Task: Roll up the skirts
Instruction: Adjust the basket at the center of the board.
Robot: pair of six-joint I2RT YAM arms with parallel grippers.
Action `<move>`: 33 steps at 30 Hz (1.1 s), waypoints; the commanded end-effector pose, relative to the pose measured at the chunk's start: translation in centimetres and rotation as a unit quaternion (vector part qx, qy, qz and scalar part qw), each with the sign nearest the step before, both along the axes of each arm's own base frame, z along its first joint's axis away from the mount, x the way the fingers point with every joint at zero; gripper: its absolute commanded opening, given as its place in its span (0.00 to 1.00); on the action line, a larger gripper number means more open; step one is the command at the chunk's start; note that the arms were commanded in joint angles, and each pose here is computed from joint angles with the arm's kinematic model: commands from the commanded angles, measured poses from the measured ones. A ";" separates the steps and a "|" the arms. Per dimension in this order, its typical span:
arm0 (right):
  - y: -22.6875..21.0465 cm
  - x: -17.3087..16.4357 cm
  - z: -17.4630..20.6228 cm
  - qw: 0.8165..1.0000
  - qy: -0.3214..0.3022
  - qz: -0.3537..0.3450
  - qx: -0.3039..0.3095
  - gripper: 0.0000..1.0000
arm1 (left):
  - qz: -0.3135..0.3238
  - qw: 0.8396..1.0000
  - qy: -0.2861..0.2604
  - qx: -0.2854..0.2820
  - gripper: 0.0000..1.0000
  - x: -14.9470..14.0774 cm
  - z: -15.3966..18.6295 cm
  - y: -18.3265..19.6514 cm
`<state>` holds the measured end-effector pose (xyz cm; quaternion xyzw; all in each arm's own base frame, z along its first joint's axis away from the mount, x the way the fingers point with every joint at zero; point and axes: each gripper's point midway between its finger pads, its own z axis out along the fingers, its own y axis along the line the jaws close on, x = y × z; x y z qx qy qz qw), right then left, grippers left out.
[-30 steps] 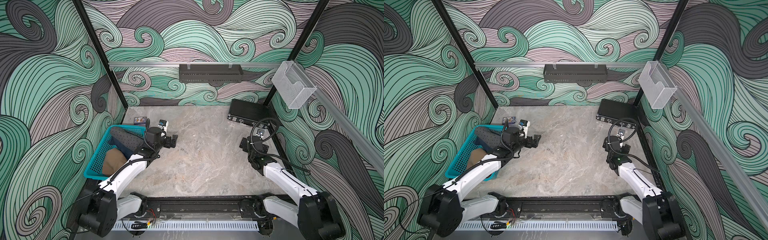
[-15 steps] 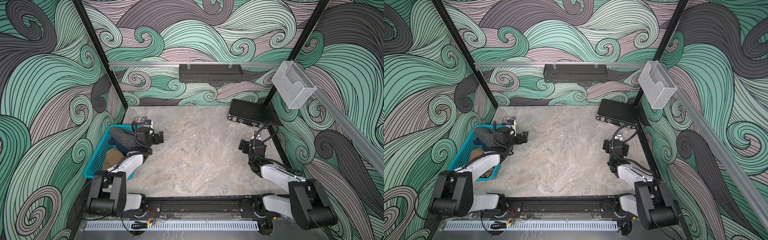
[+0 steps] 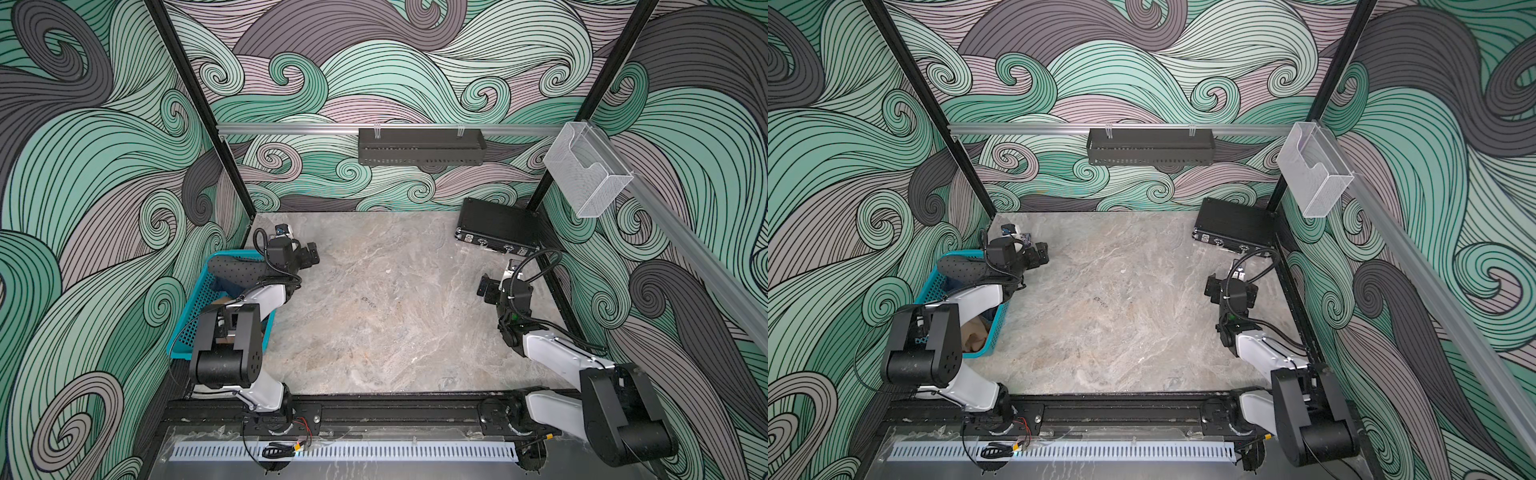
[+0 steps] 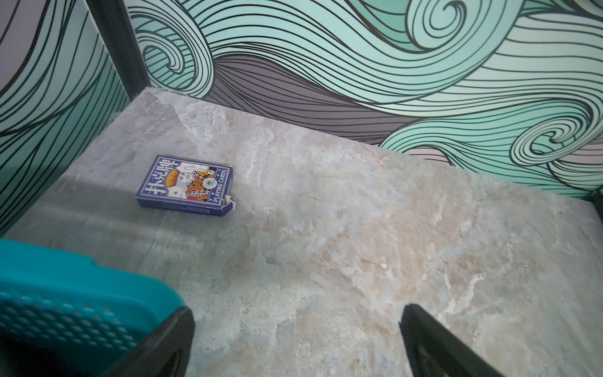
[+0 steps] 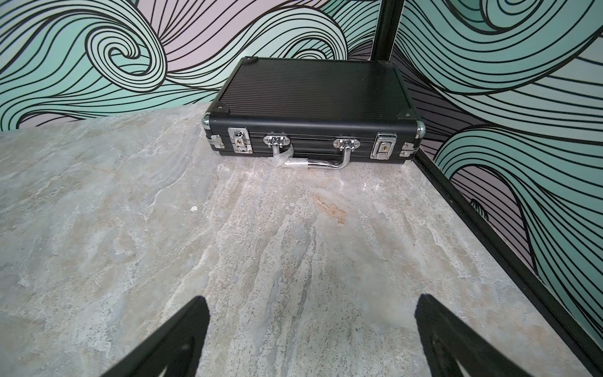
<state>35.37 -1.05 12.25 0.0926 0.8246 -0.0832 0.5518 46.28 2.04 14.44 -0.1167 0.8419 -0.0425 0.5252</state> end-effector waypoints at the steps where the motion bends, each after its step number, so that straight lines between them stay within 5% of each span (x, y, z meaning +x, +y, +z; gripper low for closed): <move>1: -0.1 -0.2 0.5 1.000 -0.014 0.000 -0.001 0.99 | 0.010 1.000 -0.019 -0.014 0.99 1.4 1.4 1.1; 12: -0.4 0.2 0.4 1.000 0.002 -0.012 -0.003 0.99 | -0.097 0.993 -0.065 -0.019 0.99 -0.5 6.4 -4.4; 19: -0.7 0.1 -0.4 1.000 0.004 -0.013 -0.015 0.99 | -0.210 0.977 -0.035 0.026 0.99 -4.9 3.6 -9.3; 22: -0.8 0.1 -0.3 1.000 0.002 -0.011 -0.018 0.99 | -0.169 0.984 0.008 0.057 0.98 -6.2 0.8 -7.4; 25: -0.5 0.2 -0.3 1.000 -0.004 0.005 -0.018 0.99 | -0.090 0.993 -0.009 0.073 0.98 -7.2 1.0 -4.3; 29: -0.7 0.7 -0.1 1.000 -0.019 0.017 -0.012 0.99 | -0.060 0.991 0.037 0.112 0.99 -8.0 -1.8 -2.3; 33: -0.5 1.7 0.1 0.999 -0.030 0.024 -0.019 0.99 | -0.096 0.991 0.025 0.094 0.98 -6.4 -3.6 -3.5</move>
